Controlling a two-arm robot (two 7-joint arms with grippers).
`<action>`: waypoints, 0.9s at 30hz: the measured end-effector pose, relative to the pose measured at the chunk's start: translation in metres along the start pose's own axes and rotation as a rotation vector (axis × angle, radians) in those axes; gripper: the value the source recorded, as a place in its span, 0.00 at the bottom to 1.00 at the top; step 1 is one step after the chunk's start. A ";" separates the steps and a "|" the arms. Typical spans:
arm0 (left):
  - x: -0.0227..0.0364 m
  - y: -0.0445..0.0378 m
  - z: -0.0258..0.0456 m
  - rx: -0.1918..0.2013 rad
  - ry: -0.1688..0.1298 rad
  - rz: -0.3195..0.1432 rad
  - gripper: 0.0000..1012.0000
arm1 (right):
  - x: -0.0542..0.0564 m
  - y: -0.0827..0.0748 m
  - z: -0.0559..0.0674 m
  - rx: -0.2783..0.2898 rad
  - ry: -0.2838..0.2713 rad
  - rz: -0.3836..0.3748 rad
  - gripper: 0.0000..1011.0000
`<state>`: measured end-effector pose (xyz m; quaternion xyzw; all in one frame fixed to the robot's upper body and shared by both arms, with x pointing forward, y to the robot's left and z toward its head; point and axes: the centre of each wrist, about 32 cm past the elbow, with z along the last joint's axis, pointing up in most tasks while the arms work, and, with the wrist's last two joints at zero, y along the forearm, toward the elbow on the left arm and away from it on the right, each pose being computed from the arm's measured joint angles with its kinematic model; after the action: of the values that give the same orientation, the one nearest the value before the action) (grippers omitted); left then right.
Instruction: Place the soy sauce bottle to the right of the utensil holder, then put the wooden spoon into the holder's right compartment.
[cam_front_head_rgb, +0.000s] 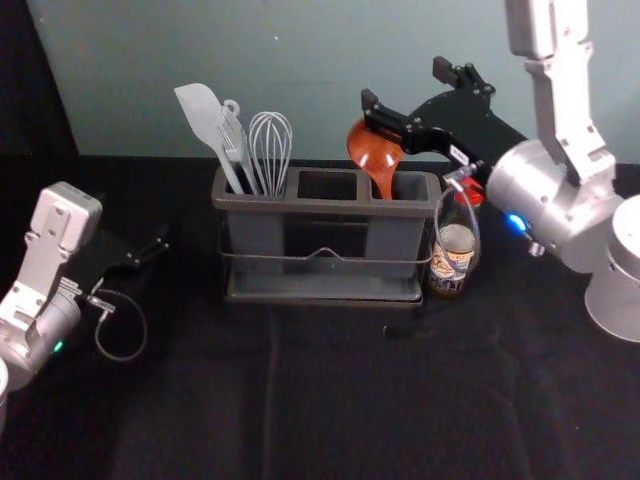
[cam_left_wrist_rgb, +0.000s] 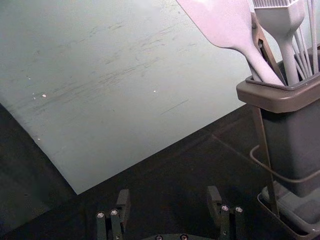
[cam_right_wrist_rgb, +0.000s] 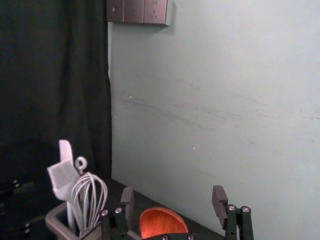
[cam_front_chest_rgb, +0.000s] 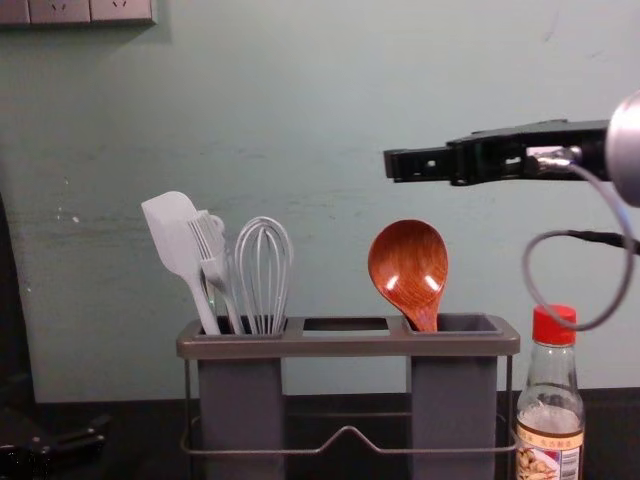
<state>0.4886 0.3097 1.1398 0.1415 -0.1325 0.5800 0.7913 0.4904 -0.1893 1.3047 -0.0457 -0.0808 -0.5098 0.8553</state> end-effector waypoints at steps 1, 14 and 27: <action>-0.0001 0.0000 0.0000 0.000 0.000 0.000 0.99 | 0.002 -0.004 0.000 0.002 0.001 0.003 0.99; 0.0000 0.0000 0.0000 0.000 0.000 0.000 0.99 | 0.015 -0.051 -0.007 0.015 -0.020 0.024 0.99; 0.0000 0.0000 0.0000 0.000 0.000 0.000 0.99 | 0.021 -0.094 -0.037 -0.016 -0.028 0.065 0.99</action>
<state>0.4886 0.3097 1.1398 0.1414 -0.1325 0.5799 0.7913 0.4210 -0.2579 1.2714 -0.0624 -0.0870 -0.4817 0.8698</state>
